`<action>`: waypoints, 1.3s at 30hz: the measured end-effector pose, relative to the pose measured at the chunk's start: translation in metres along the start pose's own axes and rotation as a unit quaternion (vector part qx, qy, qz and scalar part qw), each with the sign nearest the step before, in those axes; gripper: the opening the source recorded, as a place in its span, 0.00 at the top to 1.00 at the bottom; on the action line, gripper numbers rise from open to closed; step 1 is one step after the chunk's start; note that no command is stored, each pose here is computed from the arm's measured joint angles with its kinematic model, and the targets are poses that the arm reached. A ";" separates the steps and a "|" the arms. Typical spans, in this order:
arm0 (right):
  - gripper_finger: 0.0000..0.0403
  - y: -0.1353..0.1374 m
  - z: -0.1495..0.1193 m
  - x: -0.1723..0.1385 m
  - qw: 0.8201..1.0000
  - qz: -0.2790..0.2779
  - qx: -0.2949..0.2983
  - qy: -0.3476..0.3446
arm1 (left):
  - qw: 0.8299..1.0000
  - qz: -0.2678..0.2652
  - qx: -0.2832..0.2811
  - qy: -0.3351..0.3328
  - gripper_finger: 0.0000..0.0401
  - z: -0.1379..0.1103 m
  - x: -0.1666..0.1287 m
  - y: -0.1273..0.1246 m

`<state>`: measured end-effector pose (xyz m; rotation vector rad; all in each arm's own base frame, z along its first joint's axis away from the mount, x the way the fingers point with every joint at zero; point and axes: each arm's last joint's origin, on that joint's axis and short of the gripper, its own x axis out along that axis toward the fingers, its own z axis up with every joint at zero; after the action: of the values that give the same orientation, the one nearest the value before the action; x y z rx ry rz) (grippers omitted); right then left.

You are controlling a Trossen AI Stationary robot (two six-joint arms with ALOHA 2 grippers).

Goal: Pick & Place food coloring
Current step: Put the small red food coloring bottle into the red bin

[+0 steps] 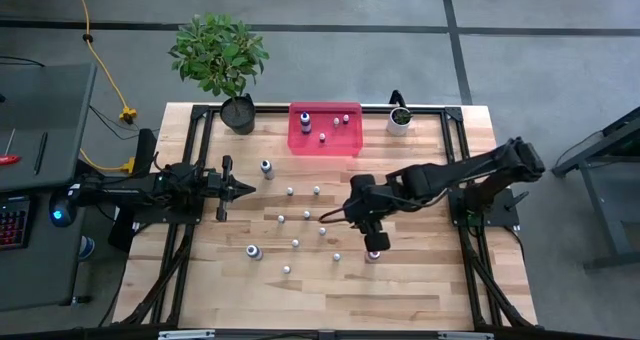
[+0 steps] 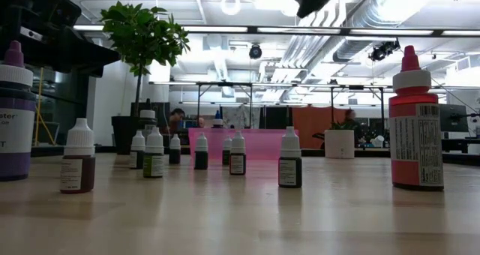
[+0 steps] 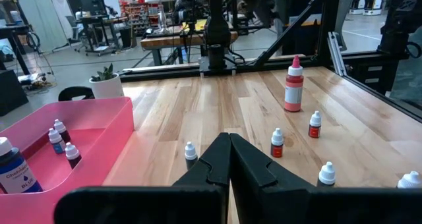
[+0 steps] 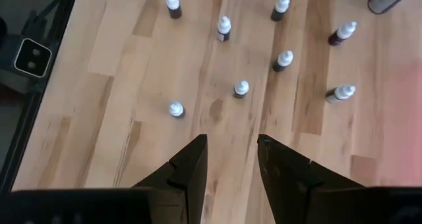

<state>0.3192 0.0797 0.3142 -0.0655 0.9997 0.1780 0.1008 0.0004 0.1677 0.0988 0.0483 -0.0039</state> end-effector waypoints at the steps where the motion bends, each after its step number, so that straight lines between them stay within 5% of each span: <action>1: 0.69 0.001 0.006 -0.002 1.000 -0.002 -0.001 0.006 | 1.000 0.000 0.000 0.000 1.00 0.000 0.000 0.000; 11: 0.69 0.018 0.051 -0.013 0.999 0.004 -0.007 0.036 | 1.000 0.000 0.000 0.000 1.00 0.000 0.000 0.000; 17: 0.66 0.035 0.063 0.008 0.998 0.025 0.007 0.063 | 1.000 0.000 0.000 0.000 1.00 0.000 0.000 0.000; 28: 0.46 0.074 0.059 0.055 0.995 0.033 0.011 0.097 | 1.000 0.000 0.000 0.000 1.00 0.000 0.000 0.000; 39: 0.43 0.081 0.050 0.103 0.990 -0.001 0.021 0.141 | 1.000 0.000 0.000 0.000 1.00 0.000 0.000 0.000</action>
<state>0.4011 0.1788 0.2567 -0.0542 1.2847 0.1491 0.1008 0.0004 0.1677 0.0986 0.0485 -0.0040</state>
